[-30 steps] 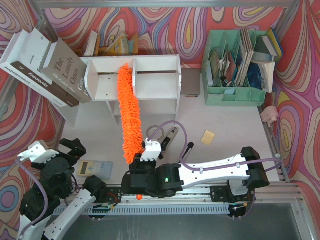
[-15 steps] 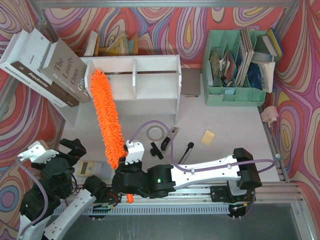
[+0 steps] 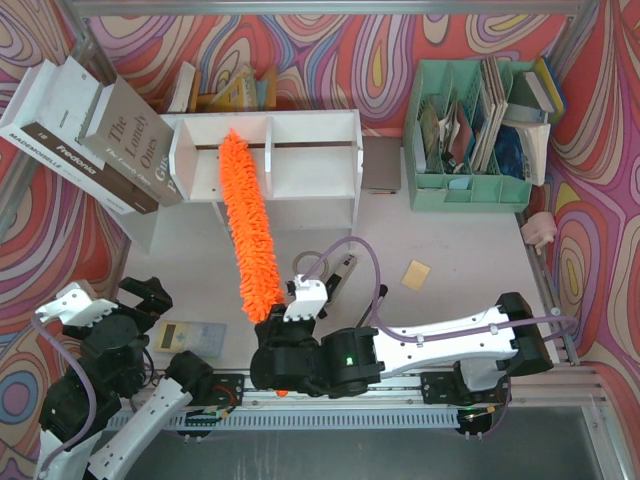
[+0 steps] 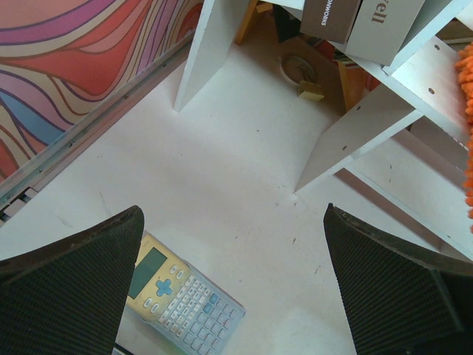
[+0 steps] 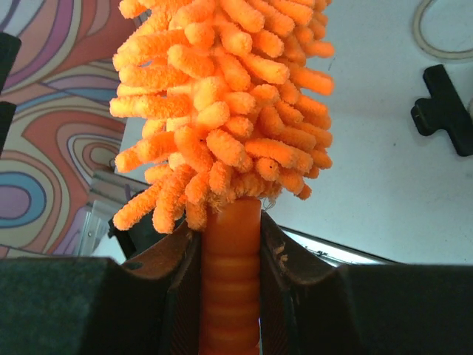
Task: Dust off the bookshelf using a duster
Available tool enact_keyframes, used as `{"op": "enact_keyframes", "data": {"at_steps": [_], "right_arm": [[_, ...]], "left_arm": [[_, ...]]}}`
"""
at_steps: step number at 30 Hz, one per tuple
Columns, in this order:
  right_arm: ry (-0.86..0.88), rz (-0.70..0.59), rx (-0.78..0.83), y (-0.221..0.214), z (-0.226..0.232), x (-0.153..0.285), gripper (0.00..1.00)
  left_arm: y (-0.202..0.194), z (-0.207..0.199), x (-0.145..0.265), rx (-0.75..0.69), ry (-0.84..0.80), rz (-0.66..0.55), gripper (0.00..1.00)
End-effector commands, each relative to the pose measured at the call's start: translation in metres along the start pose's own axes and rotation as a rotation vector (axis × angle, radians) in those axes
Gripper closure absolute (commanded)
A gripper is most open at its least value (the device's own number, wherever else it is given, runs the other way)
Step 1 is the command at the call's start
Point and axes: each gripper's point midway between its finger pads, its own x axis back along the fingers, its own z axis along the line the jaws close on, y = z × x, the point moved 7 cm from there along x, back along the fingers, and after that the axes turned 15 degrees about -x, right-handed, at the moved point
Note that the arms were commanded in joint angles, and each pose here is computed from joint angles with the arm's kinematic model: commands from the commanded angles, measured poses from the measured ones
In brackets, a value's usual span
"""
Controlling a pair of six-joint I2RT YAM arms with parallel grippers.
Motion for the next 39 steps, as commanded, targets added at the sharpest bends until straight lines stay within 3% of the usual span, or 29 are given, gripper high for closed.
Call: {"op": "enact_keyframes", "data": {"at_steps": [1, 11, 26, 39], "right_arm": [[-0.005, -0.155, -0.06, 0.022, -0.003, 0.014, 1.0], [0.074, -0.283, -0.046, 0.027, 0.009, 0.044, 1.0], [-0.042, -0.141, -0.073, 0.006, -0.01, 0.015, 1.0], [0.088, -0.249, -0.065, 0.033, 0.02, 0.031, 1.0]], "left_arm": [[-0.003, -0.002, -0.003, -0.024, 0.006, 0.011, 0.02], [-0.003, -0.002, -0.003, -0.025, 0.008, 0.012, 0.02], [-0.003, -0.001, -0.002, -0.022, 0.01, 0.011, 0.02], [-0.003, 0.0, -0.002, -0.02, 0.009, 0.01, 0.02]]}}
